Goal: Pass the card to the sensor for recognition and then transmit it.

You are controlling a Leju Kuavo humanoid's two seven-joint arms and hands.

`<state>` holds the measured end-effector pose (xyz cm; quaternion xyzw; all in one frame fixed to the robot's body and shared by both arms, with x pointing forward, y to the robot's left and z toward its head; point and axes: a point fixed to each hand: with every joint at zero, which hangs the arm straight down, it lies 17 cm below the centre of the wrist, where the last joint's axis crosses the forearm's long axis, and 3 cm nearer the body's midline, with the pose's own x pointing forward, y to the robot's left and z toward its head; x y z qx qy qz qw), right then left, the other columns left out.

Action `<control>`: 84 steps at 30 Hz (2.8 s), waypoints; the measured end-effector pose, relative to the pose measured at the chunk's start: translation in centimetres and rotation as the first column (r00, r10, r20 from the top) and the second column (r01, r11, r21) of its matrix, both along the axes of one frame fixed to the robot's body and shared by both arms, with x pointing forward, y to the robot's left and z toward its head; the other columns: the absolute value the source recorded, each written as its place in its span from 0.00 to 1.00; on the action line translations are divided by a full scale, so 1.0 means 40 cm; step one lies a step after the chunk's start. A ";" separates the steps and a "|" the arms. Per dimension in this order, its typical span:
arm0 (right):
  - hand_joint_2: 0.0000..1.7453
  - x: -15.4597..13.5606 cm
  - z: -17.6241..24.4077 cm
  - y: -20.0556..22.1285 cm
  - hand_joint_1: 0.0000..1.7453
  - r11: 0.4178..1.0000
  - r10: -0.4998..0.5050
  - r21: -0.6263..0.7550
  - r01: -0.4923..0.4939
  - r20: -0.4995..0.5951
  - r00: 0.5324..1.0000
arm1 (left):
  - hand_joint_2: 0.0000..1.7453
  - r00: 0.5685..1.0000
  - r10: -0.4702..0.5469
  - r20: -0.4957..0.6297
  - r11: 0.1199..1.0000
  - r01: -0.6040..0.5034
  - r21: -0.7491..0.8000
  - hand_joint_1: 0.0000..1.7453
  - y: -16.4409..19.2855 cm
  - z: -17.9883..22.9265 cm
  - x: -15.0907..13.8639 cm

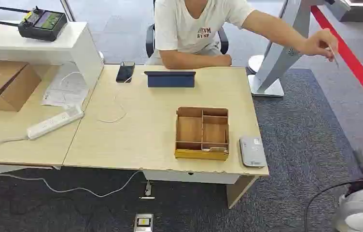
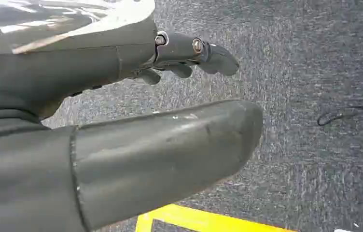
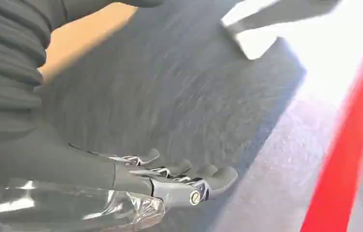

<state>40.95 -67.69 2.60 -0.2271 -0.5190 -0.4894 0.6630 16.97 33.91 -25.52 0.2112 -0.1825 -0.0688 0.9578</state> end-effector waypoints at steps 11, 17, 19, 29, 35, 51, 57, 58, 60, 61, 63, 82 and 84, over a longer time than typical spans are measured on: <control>1.00 0.075 0.582 -0.010 0.00 0.726 -0.044 -0.685 0.058 0.037 0.998 | 0.00 0.998 -0.059 0.025 0.998 0.058 0.017 0.00 -0.001 0.013 0.046; 1.00 0.208 0.740 0.346 0.00 0.302 0.174 -0.946 -0.118 -0.067 0.982 | 0.00 0.994 -0.100 0.033 0.995 0.099 0.019 0.00 -0.011 0.020 0.072; 1.00 0.232 0.759 0.445 0.00 0.201 0.230 -0.969 -0.141 -0.093 0.969 | 0.00 0.994 -0.106 0.033 0.994 0.105 0.016 0.00 -0.017 0.021 0.077; 1.00 0.319 0.764 0.737 0.00 -0.085 0.386 -0.968 -0.237 -0.251 0.887 | 0.00 0.994 -0.107 0.032 0.994 0.106 0.014 0.00 -0.018 0.024 0.088; 1.00 0.377 0.780 0.799 0.00 -0.211 0.361 -0.941 -0.265 -0.328 0.873 | 0.00 0.992 -0.124 0.027 0.992 0.124 0.009 0.00 -0.024 0.025 0.097; 1.00 0.513 0.788 0.848 0.00 -0.280 0.360 -0.901 -0.332 -0.419 0.833 | 0.00 0.991 -0.130 0.030 0.991 0.130 0.012 0.00 -0.025 0.031 0.115; 1.00 0.530 0.762 0.852 0.00 -0.271 0.362 -0.891 -0.364 -0.445 0.819 | 0.00 0.991 -0.131 0.030 0.991 0.130 0.011 0.00 -0.026 0.031 0.115; 1.00 0.531 0.759 0.853 0.00 -0.271 0.364 -0.890 -0.366 -0.447 0.817 | 0.00 0.991 -0.131 0.029 0.991 0.131 0.011 0.00 -0.026 0.030 0.115; 1.00 0.533 0.752 0.854 0.00 -0.266 0.367 -0.890 -0.371 -0.449 0.814 | 0.00 0.991 -0.132 0.029 0.991 0.132 0.010 0.00 -0.027 0.030 0.115; 1.00 0.534 0.749 0.852 0.00 -0.264 0.368 -0.890 -0.372 -0.450 0.814 | 0.00 0.991 -0.132 0.029 0.991 0.132 0.010 0.00 -0.026 0.030 0.115; 1.00 0.536 0.742 0.852 0.00 -0.260 0.369 -0.888 -0.378 -0.454 0.811 | 0.00 0.991 -0.132 0.028 0.991 0.131 0.010 0.00 -0.026 0.030 0.114; 1.00 0.543 0.718 0.863 1.00 -0.236 0.408 -0.887 -0.397 -0.461 0.788 | 0.00 0.991 -0.131 0.027 0.991 0.131 0.011 0.00 -0.026 0.030 0.115; 1.00 0.544 0.718 0.863 1.00 -0.234 0.409 -0.887 -0.398 -0.461 0.787 | 0.00 0.991 -0.131 0.027 0.991 0.131 0.011 0.00 -0.026 0.030 0.115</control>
